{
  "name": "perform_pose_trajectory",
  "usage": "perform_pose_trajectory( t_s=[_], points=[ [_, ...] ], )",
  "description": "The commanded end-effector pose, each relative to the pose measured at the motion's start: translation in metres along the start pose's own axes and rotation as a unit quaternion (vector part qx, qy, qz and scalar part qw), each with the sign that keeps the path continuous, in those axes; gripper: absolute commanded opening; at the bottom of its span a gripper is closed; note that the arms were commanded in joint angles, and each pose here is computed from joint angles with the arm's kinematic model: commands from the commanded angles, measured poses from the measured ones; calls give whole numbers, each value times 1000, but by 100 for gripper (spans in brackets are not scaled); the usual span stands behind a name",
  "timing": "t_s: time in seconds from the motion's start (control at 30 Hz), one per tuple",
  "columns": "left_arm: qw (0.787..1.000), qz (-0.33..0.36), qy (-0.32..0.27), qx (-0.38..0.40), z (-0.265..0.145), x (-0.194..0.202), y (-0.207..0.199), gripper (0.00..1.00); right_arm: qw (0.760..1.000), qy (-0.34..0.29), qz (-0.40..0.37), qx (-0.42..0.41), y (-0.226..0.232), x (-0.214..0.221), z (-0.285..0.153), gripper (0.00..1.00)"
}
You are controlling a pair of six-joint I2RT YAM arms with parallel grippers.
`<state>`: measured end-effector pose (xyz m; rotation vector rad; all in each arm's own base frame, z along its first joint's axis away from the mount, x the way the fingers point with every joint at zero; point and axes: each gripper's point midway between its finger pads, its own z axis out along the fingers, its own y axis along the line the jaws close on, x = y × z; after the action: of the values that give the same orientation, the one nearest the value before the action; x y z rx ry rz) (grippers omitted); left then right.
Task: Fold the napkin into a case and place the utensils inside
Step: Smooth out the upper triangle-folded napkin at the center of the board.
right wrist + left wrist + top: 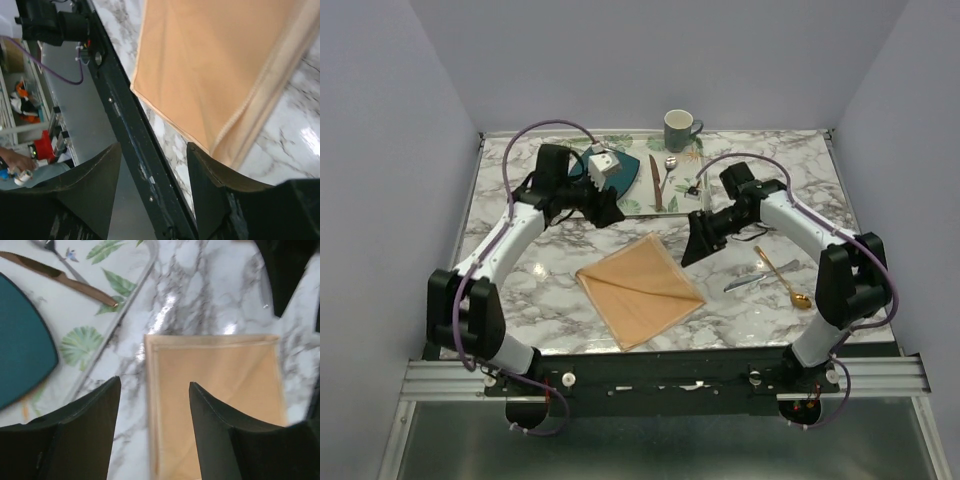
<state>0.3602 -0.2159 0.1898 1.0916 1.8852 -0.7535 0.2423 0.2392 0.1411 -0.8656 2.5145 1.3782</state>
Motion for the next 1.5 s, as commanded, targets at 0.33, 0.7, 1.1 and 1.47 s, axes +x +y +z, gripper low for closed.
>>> perform_pose_trajectory(
  t_s=[0.33, 0.7, 1.1, 1.47],
  points=[
    [907, -404, -28, 115, -10, 95, -116, 76, 992, 65, -24, -105, 45, 32, 100, 82],
    [897, -428, -16, 113, 16, 115, -97, 74, 991, 83, 3, -102, 20, 33, 119, 81],
    [874, -479, 5, 82, 22, 154, -70, 72, 986, 81, 81, -118, -13, 48, 110, 80],
    [850, -523, 20, 58, 26, 182, -54, 70, 983, 82, 133, -95, -48, 73, 93, 79]
  ],
)
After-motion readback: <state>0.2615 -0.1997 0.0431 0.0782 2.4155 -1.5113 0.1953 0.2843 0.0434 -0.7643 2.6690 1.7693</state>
